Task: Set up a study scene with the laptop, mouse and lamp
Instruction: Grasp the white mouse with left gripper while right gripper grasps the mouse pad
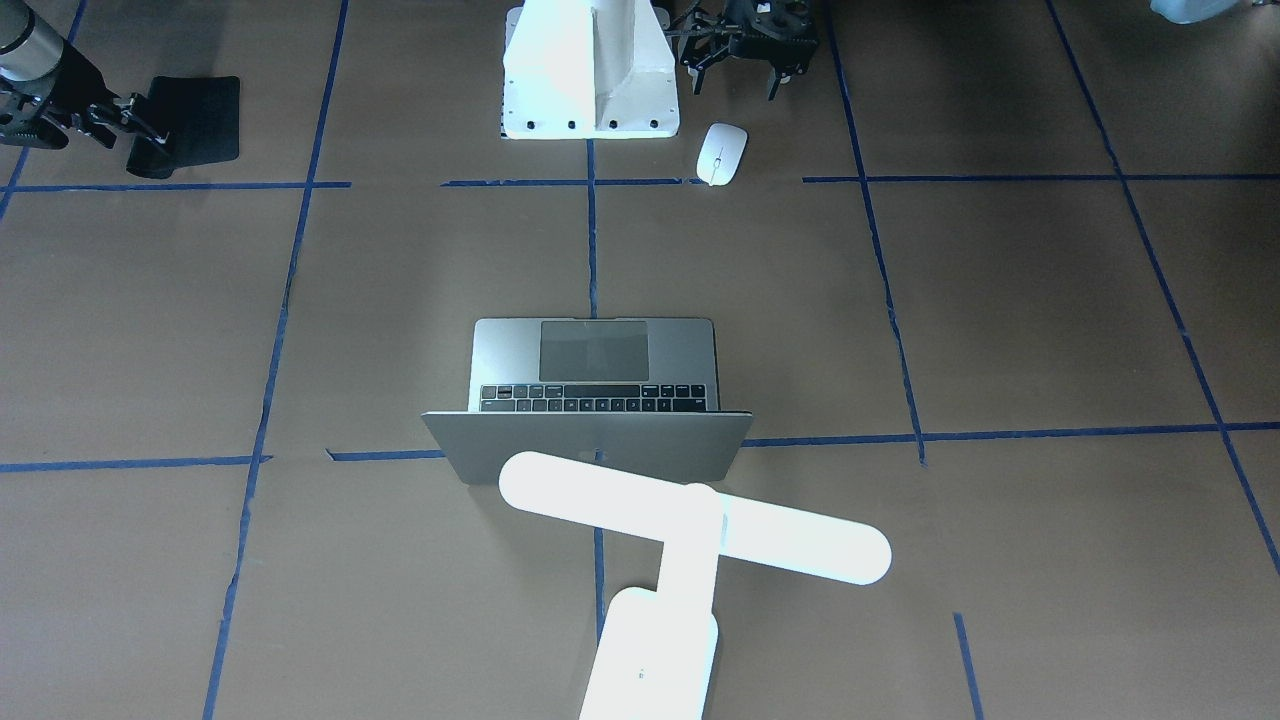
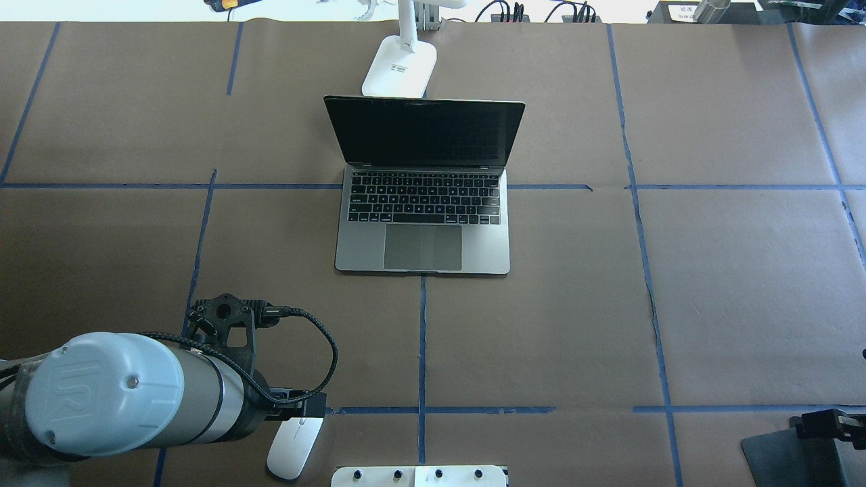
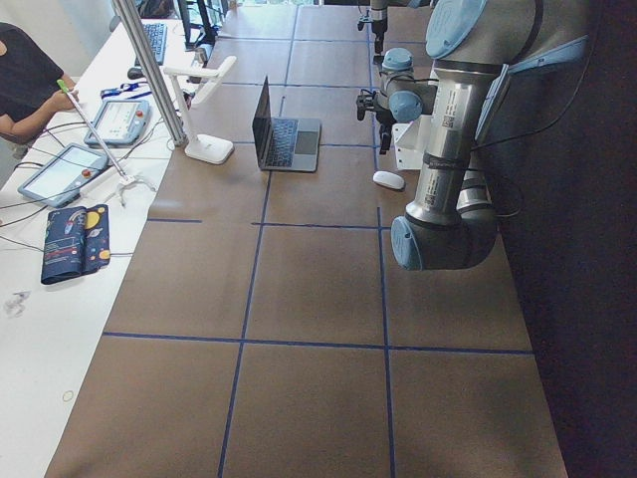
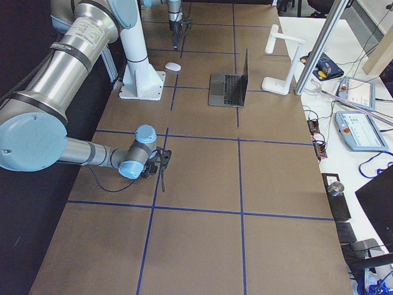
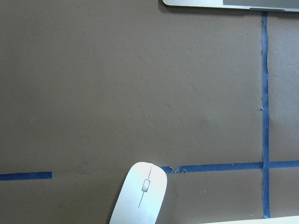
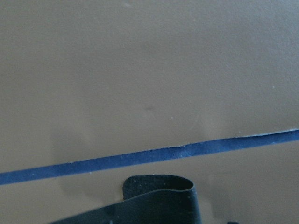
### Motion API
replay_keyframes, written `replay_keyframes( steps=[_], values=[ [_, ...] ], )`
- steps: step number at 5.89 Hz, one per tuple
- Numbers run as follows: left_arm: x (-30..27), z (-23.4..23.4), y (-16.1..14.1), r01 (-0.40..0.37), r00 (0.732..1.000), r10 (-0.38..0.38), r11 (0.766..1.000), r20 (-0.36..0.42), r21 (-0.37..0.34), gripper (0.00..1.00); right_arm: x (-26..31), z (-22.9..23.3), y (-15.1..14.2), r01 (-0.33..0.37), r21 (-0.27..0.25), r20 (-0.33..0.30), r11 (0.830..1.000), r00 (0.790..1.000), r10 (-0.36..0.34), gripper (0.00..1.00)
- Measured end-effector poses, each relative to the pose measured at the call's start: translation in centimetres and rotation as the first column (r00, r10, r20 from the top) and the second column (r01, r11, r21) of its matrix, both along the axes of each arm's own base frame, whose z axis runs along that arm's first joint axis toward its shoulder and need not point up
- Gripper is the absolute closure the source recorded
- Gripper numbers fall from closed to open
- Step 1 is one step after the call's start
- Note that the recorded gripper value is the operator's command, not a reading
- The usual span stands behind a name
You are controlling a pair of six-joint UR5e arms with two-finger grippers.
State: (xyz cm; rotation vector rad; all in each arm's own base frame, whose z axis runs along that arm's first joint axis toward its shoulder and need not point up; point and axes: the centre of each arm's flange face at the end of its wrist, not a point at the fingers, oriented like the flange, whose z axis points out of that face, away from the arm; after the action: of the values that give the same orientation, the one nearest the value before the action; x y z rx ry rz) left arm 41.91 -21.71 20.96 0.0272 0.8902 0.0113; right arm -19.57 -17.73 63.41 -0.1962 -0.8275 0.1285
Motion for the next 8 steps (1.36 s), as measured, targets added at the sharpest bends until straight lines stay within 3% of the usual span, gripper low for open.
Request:
replay_keyframes(
  steps=[2, 4, 5, 8],
  values=[
    [-0.4, -0.3, 0.0, 0.002, 1.0, -0.002, 1.0, -0.009, 0.002, 0.0, -0.4, 0.4, 0.1, 0.011, -0.001, 0.008, 1.0, 1.0, -0.011, 0.21],
    [-0.9, -0.6, 0.0, 0.004, 1.0, -0.004, 1.0, -0.018, 0.003, 0.0, -0.7, 0.5, 0.2, 0.019, -0.004, 0.011, 1.0, 1.0, -0.019, 0.79],
    [-1.0, -0.7, 0.1, 0.005, 1.0, -0.005, 1.0, -0.022, 0.004, 0.0, -0.7, 0.6, 0.2, 0.02, -0.005, 0.009, 1.0, 1.0, -0.02, 0.97],
    [-1.7, -1.1, 0.1, 0.009, 0.999, -0.009, 1.0, -0.035, 0.004, 0.0, -0.3, 0.5, 0.3, 0.018, -0.01, 0.01, 1.0, 1.0, -0.018, 1.0]
  ],
)
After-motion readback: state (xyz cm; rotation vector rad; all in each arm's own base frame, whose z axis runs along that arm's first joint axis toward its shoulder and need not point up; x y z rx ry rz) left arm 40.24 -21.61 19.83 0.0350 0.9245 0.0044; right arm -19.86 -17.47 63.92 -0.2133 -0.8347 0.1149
